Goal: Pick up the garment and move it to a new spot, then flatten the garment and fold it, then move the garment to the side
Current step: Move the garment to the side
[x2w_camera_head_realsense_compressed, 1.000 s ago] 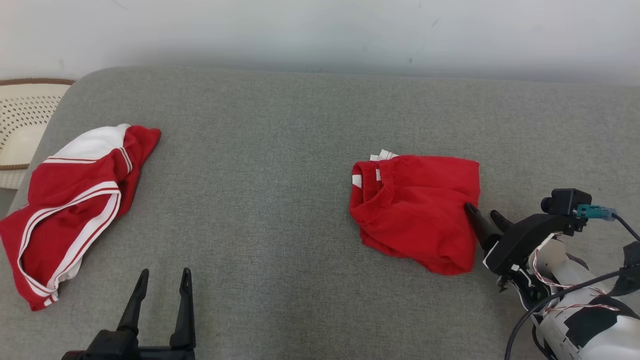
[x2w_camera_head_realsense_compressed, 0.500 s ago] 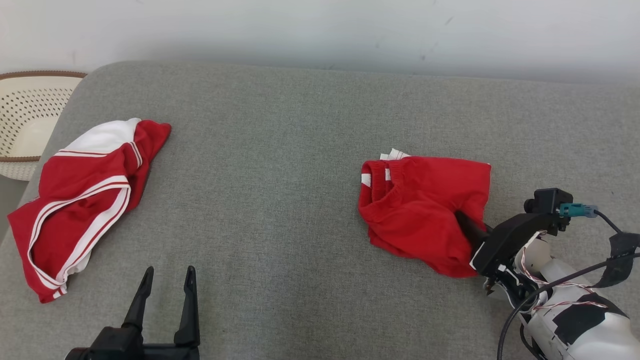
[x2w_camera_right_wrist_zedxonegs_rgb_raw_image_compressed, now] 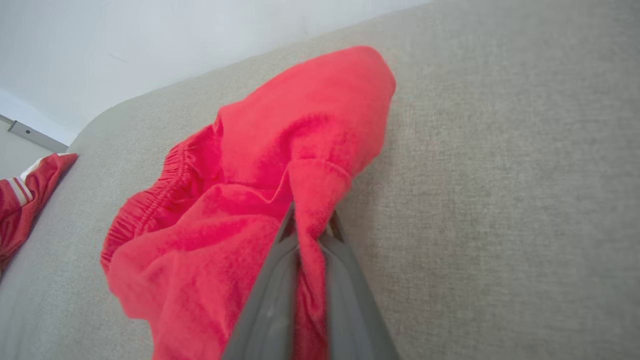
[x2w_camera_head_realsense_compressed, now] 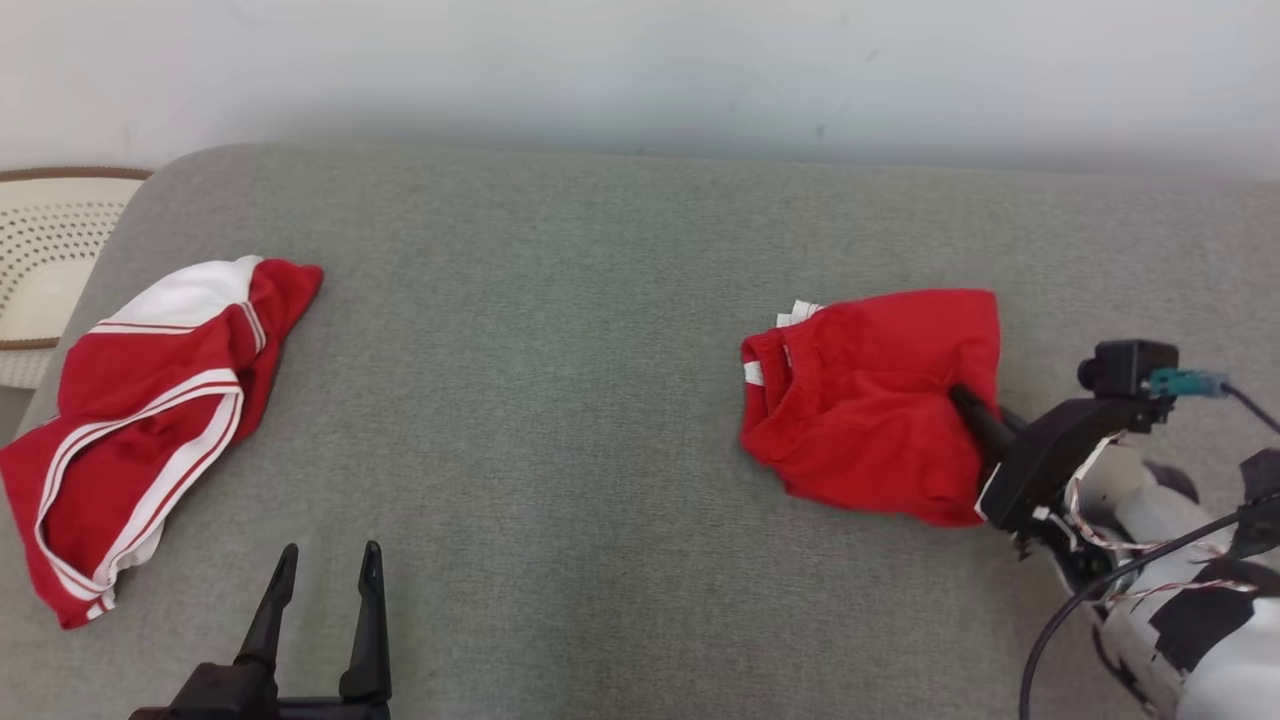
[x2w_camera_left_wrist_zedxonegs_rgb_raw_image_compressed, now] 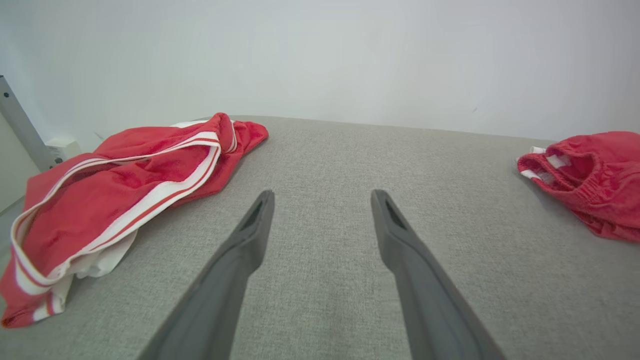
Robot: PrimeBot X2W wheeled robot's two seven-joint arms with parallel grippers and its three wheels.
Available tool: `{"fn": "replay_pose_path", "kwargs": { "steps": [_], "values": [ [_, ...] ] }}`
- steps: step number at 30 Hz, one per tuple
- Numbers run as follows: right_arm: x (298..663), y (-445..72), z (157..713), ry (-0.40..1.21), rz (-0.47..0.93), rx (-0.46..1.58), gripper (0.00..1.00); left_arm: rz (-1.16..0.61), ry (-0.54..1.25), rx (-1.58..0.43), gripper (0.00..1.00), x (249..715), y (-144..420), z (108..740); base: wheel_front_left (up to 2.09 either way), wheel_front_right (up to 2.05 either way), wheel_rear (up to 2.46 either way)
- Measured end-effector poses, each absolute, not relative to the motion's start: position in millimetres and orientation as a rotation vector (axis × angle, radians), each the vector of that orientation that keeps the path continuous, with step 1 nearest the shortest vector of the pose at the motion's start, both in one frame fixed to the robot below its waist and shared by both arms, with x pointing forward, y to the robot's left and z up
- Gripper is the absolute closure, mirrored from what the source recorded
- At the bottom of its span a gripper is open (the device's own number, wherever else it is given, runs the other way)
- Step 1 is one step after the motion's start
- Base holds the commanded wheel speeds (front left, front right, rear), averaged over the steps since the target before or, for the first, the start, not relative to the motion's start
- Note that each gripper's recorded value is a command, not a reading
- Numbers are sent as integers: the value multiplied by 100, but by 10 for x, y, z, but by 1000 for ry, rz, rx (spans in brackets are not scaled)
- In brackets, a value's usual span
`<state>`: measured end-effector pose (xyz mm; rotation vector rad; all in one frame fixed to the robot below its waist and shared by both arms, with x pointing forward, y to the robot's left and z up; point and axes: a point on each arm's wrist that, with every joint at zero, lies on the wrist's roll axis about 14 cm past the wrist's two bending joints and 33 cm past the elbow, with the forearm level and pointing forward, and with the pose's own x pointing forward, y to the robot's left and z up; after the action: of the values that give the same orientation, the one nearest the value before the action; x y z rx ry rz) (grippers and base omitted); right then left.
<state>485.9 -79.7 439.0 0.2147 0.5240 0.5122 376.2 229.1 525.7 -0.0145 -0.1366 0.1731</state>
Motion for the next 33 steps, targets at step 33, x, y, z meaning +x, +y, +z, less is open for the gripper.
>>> {"fn": "replay_pose_path", "kwargs": {
  "steps": [33],
  "values": [
    [5530, -2878, 4801, 518, 212, -326, 100, 21, -140, 114, 0, 4369, 2047, 5282, 0, 0, 0]
  ]
}}
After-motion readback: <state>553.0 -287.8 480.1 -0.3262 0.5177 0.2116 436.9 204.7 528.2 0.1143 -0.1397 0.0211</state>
